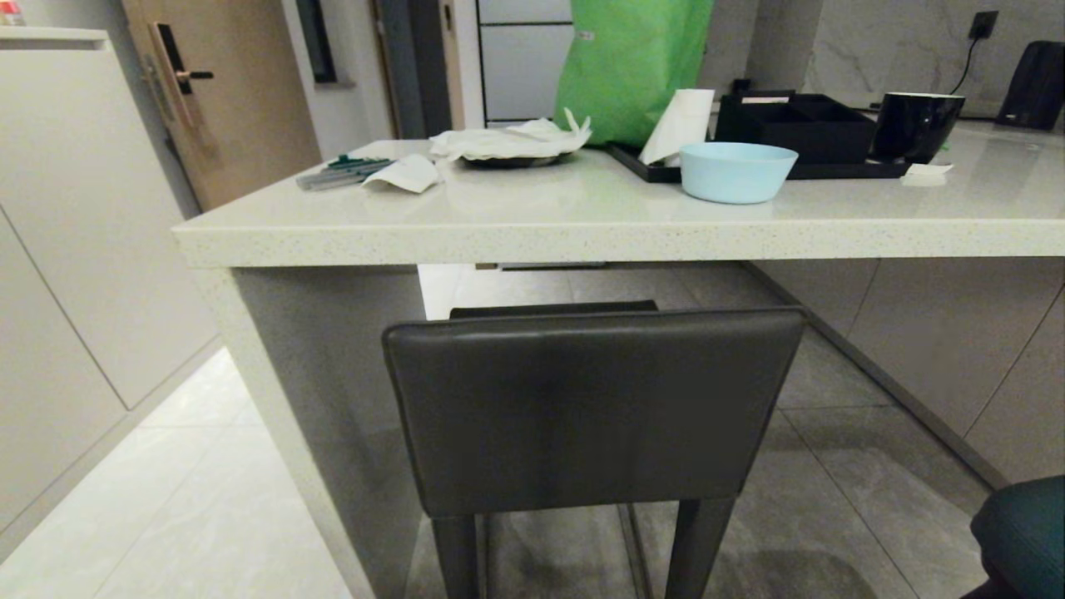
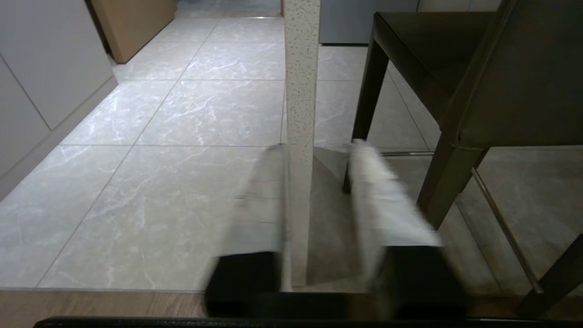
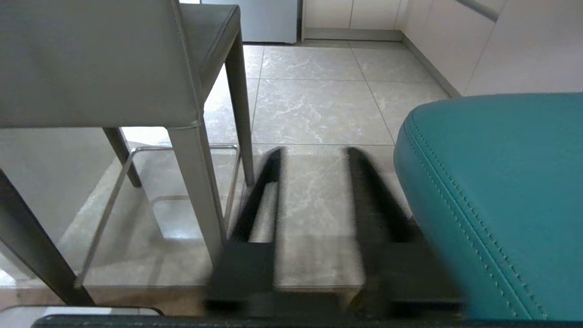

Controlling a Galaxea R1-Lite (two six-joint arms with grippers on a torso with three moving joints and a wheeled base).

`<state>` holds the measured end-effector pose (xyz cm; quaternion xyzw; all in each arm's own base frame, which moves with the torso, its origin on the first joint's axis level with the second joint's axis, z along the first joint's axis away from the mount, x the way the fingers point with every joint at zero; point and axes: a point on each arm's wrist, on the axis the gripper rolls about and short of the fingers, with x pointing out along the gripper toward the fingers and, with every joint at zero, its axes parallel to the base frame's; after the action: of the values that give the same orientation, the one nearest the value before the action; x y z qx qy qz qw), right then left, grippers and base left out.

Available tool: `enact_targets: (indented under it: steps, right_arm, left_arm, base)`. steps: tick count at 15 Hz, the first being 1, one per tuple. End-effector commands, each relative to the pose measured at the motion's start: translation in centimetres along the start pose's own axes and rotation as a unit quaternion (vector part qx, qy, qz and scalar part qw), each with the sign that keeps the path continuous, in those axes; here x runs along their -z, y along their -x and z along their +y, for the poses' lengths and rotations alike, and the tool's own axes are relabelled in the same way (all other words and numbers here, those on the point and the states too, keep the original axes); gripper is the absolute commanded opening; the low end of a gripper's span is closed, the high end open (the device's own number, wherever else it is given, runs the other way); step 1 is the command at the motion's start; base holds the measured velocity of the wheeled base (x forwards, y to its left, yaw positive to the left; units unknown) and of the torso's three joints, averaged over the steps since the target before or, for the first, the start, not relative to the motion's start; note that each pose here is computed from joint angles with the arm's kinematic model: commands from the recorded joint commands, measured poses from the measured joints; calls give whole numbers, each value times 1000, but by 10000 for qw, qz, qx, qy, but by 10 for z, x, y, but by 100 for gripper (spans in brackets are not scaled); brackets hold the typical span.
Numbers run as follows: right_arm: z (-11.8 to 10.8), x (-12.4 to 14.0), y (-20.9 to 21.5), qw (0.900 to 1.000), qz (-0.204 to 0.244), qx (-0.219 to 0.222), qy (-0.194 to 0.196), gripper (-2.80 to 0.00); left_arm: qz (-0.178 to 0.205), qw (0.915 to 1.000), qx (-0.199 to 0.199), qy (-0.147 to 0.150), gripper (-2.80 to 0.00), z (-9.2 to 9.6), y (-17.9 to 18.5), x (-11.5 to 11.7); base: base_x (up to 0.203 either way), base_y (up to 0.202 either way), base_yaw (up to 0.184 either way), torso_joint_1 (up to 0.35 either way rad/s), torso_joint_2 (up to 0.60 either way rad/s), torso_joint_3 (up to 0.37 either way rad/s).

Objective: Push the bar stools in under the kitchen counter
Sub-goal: Pull the gray chair out from under the dining table

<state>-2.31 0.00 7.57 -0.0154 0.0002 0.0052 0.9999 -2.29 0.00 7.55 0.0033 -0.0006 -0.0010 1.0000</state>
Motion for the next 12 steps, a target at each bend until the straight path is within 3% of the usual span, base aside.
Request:
enact_targets:
  steps: [1, 3, 5, 7, 8, 10, 12]
  right_arm:
    - [0, 0, 0, 10000, -10, 13, -84, 0]
    - [0, -2, 1, 9999, -53, -2, -86, 0]
    - [0, -22, 4, 9995, -222, -206, -128, 0]
    - [1, -48, -3, 9981, -45, -530, -299, 0]
    - [1, -60, -11, 9972, 97, -616, -404, 0]
    - [0, -84, -37, 9958, 212, -705, -544, 0]
    - [0, -101, -68, 9951, 193, -771, -595, 0]
  left_arm:
    - [22, 10000, 13, -5, 0, 0, 0, 1]
    - [2, 9999, 59, -86, 0, 0, 0, 0]
    - [-24, 9987, 183, -485, 0, -1, 0, 0]
    - [-40, 9980, 233, -588, 0, -1, 0, -1]
    - [-76, 9980, 251, -574, 0, -1, 0, -2]
    - [-343, 9976, 529, -281, 0, -2, 6, -32]
    - [-30, 9972, 749, -50, 0, -3, -8, -60]
  base:
    - [0, 0, 0, 0, 0, 0]
    - [0, 0, 0, 0, 0, 0]
    - [0, 0, 0, 0, 0, 0]
    - [0, 0, 0, 0, 0, 0]
    - [0, 0, 0, 0, 0, 0]
    - [0, 0, 0, 0, 0, 0]
    - [0, 0, 0, 0, 0, 0]
